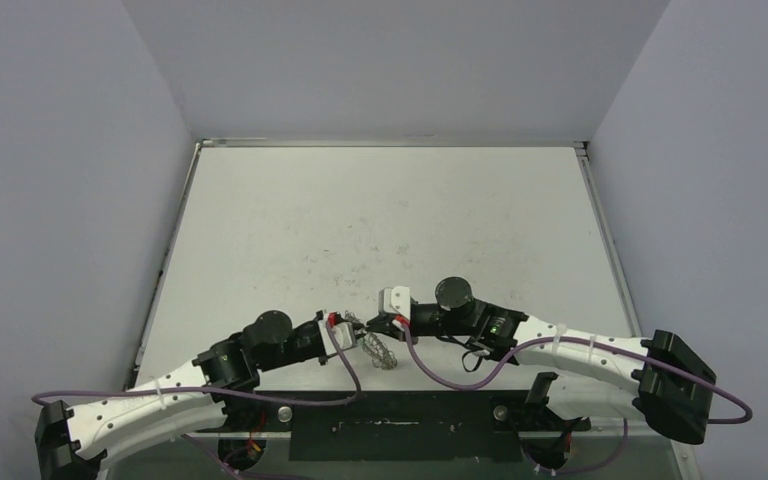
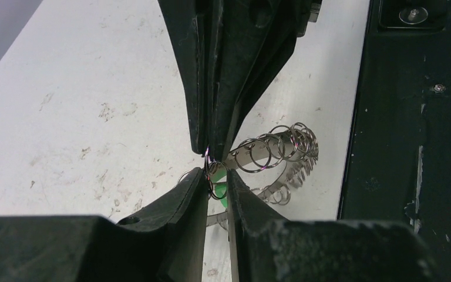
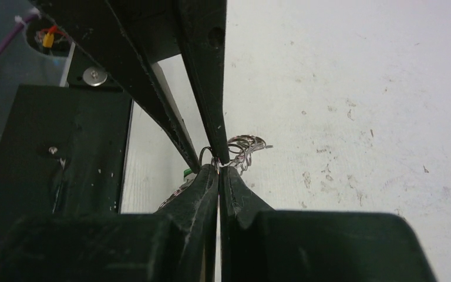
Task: Put the keys on the keyring
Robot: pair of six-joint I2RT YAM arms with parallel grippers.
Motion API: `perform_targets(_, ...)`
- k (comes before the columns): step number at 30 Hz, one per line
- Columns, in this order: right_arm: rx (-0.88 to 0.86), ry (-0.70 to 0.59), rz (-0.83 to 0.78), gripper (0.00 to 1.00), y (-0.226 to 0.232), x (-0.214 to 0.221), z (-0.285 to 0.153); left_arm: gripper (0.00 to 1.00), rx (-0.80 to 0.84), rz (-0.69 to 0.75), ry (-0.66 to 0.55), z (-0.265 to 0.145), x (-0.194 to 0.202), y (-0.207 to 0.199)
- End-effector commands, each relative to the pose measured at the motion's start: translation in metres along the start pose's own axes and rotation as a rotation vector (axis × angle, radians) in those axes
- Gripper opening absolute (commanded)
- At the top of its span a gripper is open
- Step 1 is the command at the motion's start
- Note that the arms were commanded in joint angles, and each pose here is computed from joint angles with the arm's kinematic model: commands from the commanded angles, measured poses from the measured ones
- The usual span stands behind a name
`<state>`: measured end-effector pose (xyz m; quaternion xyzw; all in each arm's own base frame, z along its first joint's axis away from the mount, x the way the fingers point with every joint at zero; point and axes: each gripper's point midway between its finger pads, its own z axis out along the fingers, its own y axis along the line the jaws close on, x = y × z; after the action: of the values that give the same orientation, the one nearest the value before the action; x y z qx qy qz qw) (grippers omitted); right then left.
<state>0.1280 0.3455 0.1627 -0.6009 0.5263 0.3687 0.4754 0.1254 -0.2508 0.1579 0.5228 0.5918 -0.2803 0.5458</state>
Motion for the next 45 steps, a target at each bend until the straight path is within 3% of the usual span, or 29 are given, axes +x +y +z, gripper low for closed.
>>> perform_targets(1,0.105,-0.231,0.008,0.0,-0.02,-0.058,-0.007,0.17,-0.041,-0.015,-0.081,-0.004,-0.018,0.007)
perform_targets(15,0.166,-0.338,0.06,0.0,-0.026,-0.075,-0.015,0.14,-0.053,-0.025,-0.044,0.001,-0.001,0.006)
perform_targets(20,0.171,-0.353,0.077,0.0,-0.027,-0.076,-0.016,0.27,-0.074,-0.019,-0.058,0.002,-0.005,0.011)
perform_targets(26,0.171,-0.351,0.079,0.0,-0.026,-0.073,-0.016,0.4,-0.117,-0.019,-0.184,-0.004,-0.025,0.017)
perform_targets(40,0.145,-0.363,0.069,0.0,-0.022,-0.078,-0.016,0.39,-0.199,0.012,-0.375,-0.033,-0.053,0.027)
perform_targets(45,0.129,-0.375,0.069,0.0,-0.02,-0.082,-0.016,0.28,-0.174,0.028,-0.437,-0.033,-0.064,0.023)
